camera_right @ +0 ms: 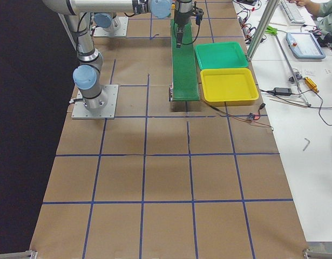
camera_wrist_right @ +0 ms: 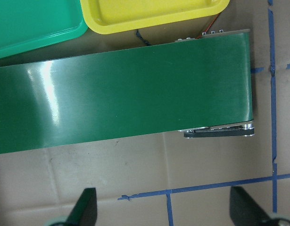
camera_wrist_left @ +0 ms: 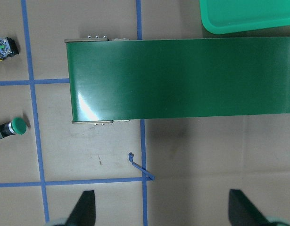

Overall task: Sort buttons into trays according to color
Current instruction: 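Move the left gripper down toward the cluster of buttons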

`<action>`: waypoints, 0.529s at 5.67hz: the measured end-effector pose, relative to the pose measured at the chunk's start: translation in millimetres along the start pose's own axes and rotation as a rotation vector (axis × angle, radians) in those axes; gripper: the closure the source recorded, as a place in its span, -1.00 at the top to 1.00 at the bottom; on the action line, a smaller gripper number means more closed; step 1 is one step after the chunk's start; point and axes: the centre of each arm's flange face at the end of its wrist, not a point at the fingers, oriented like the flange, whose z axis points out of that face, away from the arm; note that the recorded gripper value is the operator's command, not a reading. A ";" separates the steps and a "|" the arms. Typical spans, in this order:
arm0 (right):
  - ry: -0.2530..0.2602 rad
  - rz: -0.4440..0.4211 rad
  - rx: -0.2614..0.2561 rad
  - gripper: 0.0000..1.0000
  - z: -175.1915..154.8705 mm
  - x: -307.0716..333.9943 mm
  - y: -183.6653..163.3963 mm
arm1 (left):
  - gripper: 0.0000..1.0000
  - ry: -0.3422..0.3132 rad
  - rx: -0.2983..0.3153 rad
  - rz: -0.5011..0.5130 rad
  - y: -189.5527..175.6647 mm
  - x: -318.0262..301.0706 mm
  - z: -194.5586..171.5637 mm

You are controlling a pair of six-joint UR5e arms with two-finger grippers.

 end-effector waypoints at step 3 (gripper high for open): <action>0.000 0.000 -0.001 1.00 0.4 0.0 0.1 | 0.98 -0.002 -0.004 0.014 1.8 -4.7 -1.8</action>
